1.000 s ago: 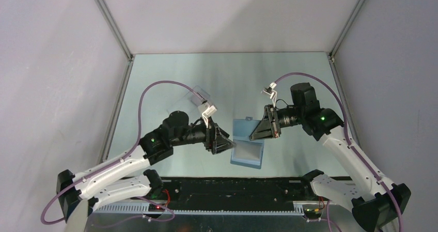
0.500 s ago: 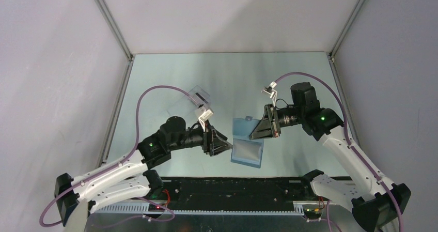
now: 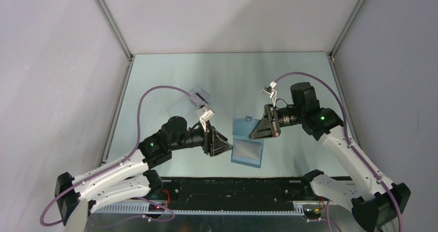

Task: Put the credit cards into the card holder
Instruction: Open the card holder.

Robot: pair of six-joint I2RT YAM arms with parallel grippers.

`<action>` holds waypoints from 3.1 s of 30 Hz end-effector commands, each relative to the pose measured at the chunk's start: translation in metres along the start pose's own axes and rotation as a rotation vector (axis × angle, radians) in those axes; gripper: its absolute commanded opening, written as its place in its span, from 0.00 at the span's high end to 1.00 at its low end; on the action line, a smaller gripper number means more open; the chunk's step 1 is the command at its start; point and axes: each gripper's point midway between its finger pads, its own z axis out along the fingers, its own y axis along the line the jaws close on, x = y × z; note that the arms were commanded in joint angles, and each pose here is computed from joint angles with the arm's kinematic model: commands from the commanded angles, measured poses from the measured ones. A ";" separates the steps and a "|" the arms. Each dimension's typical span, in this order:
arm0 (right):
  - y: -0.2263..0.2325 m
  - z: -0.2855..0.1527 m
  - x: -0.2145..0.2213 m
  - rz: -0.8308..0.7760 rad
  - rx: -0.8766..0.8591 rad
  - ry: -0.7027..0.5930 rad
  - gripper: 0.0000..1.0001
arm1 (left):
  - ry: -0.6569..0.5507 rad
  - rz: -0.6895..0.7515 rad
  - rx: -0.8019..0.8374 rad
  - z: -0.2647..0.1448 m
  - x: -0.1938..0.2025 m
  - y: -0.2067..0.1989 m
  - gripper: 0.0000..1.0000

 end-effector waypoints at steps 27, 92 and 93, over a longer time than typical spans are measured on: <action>0.021 0.004 0.004 -0.023 -0.103 0.037 1.00 | -0.170 0.053 0.166 0.000 -0.054 -0.044 0.44; 0.058 -0.001 -0.009 -0.017 -0.240 -0.008 0.86 | -0.268 0.076 0.309 0.010 -0.076 -0.070 0.76; 0.058 -0.001 -0.009 -0.017 -0.239 -0.008 0.85 | -0.272 0.076 0.308 0.011 -0.076 -0.070 0.86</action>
